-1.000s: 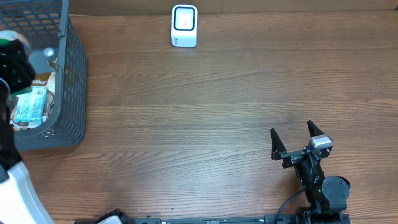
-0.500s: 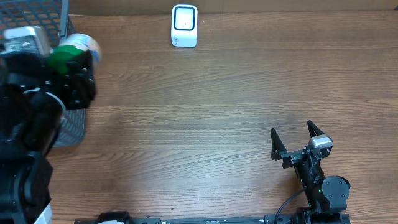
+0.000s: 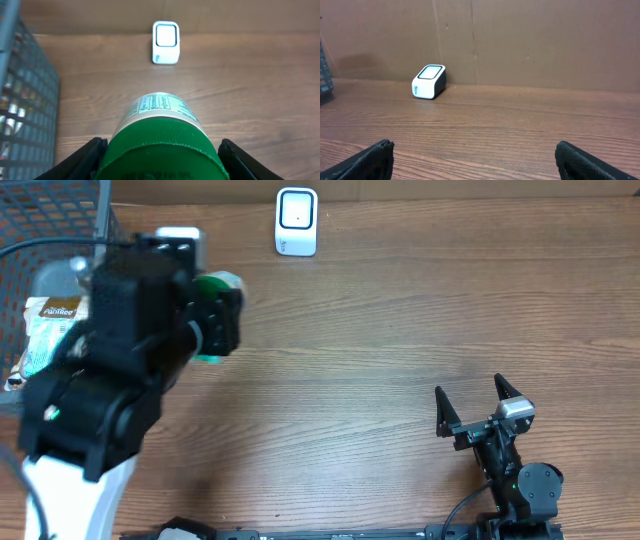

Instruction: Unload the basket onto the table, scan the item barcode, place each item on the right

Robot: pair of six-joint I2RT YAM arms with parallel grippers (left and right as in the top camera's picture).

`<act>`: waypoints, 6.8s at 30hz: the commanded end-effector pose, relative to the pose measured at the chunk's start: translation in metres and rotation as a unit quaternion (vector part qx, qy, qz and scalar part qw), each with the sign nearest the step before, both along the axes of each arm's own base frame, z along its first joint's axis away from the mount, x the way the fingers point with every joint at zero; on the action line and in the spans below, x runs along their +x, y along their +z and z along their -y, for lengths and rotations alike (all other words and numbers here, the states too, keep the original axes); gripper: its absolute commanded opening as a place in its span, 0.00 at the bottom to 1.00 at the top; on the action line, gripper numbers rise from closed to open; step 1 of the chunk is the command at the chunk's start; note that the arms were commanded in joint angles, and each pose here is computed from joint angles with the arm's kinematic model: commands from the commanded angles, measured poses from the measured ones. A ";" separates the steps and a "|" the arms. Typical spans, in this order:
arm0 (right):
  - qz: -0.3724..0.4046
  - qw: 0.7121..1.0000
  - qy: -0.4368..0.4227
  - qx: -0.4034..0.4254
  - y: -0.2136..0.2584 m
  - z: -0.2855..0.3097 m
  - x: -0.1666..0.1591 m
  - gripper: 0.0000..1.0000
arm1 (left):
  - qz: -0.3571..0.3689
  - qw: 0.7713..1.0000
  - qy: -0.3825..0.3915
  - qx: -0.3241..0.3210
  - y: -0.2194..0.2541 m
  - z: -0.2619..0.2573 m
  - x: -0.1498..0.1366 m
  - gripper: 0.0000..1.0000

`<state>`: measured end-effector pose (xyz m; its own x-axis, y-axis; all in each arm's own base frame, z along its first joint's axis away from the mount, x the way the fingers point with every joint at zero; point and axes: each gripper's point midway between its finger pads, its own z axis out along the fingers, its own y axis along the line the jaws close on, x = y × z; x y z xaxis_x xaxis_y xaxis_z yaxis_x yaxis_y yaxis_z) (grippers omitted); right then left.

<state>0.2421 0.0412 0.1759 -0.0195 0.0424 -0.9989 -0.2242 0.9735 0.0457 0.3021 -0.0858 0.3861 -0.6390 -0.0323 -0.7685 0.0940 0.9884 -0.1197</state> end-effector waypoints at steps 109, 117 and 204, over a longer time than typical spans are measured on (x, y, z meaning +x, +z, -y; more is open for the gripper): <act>0.002 1.000 0.001 -0.002 -0.002 -0.001 0.000 1.00 | -0.330 0.939 0.005 0.092 -0.317 0.217 0.018 0.41; 0.002 1.000 0.001 -0.002 -0.002 -0.001 0.000 1.00 | -0.326 0.941 0.006 0.093 -0.320 0.217 0.020 0.65; 0.002 1.000 0.001 -0.003 -0.002 -0.001 0.000 1.00 | -0.145 0.979 0.141 0.030 -0.214 -0.301 0.194 1.00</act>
